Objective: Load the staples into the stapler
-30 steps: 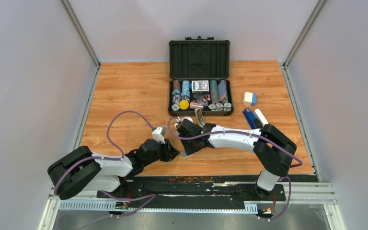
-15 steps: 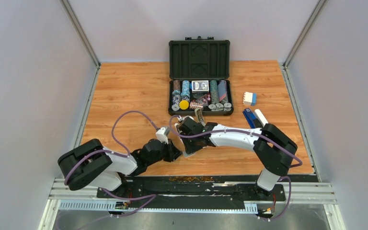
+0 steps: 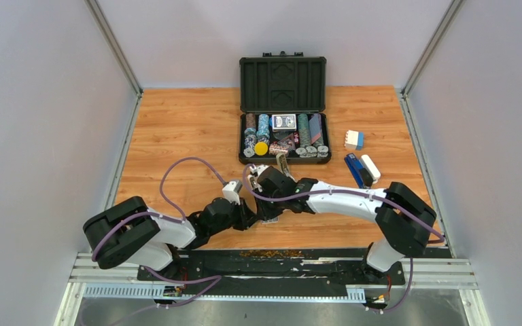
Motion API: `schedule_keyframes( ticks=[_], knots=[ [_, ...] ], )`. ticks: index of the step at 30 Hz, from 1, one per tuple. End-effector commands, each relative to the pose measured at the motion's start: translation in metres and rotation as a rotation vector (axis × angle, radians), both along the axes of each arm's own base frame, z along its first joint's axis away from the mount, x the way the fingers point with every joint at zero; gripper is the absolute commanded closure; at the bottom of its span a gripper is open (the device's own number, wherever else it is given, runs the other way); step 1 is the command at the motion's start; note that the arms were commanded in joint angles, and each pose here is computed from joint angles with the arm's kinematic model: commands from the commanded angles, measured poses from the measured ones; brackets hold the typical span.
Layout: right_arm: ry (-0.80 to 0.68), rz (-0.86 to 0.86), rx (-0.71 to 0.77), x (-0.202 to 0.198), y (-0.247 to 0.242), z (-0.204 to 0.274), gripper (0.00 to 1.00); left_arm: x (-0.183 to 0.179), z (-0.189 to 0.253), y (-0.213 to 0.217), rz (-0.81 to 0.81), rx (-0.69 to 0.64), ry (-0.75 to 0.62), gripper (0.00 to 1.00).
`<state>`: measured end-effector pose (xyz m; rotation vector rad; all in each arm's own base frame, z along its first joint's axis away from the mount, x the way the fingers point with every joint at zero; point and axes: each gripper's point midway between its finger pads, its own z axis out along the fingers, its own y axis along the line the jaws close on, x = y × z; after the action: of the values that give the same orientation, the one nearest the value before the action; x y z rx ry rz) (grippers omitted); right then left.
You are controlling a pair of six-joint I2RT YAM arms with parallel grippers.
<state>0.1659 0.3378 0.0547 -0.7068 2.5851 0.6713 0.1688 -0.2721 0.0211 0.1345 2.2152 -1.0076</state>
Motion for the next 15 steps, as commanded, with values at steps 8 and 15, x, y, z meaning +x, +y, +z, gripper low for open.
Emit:
schedule_keyframes(
  ticks=[8, 15],
  knots=[
    [-0.031, -0.106, -0.012, 0.009, -0.016, 0.018, 0.73, 0.003, 0.015, -0.001, 0.009, -0.022, -0.035, 0.78],
    [-0.025, -0.237, -0.077, 0.014, -0.042, 0.005, 0.7, 0.004, 0.027, -0.001, -0.001, -0.03, -0.074, 0.58]
  ],
)
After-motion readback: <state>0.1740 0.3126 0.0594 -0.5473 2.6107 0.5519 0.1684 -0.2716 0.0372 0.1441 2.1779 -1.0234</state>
